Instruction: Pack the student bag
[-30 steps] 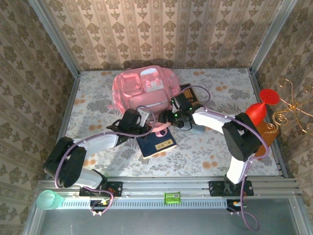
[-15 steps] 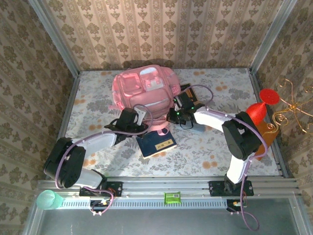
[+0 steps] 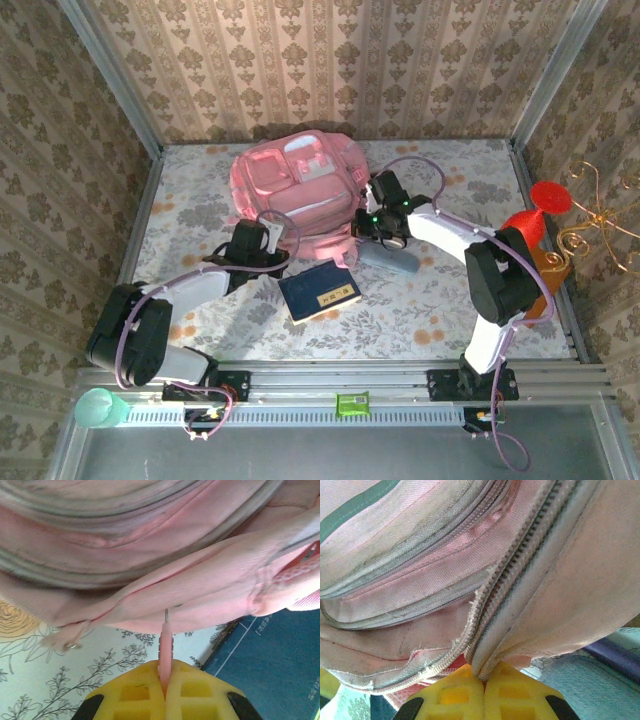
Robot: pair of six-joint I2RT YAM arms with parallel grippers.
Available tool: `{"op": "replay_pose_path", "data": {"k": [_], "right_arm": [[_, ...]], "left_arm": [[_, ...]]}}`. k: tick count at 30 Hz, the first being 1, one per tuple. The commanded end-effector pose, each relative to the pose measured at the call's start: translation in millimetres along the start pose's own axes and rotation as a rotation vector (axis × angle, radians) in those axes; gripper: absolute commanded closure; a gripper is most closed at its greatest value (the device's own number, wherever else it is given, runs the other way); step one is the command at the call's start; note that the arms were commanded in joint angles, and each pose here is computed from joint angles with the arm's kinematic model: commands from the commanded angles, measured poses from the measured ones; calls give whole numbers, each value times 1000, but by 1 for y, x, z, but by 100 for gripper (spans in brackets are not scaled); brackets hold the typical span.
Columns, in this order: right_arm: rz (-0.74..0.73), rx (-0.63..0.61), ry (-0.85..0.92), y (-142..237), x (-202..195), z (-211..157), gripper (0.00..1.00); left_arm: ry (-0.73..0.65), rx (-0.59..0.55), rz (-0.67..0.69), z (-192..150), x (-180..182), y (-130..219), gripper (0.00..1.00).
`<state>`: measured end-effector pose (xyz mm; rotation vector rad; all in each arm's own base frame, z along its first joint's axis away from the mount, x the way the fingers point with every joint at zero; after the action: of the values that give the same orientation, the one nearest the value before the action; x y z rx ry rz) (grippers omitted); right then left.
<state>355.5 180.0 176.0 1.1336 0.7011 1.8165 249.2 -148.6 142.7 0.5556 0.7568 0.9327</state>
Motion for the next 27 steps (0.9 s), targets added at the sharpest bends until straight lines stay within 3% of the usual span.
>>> {"op": "replay_pose_path", "data": {"k": [1, 10, 15, 22, 27], "right_arm": [[-43, 6, 89, 16, -5, 14, 100], [-99, 6, 125, 15, -7, 35, 99], [-39, 3, 52, 21, -3, 26, 72], [115, -19, -134, 27, 0, -17, 31], [133, -3, -168, 14, 11, -39, 22]], "left_arm": [[-8, 15, 21, -6, 7, 4, 100], [-79, 12, -212, 2, -33, 8, 100], [-81, -8, -247, 9, -44, 11, 100], [-88, -10, -241, 12, -49, 10, 100], [-91, -11, -244, 14, -50, 12, 100]]}}
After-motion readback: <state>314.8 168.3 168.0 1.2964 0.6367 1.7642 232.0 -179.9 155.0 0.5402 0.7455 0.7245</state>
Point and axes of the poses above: each hand's point on the last joint's axis, 136 mm out from that joint toward the fingers, its own y axis back along the fingers, its own x axis along the line the jaws close on, z = x × y, the point moved 10 cm from there along y, back along the fingers, and after that the axes turned 7 degrees about y, right-handed, at the moved point
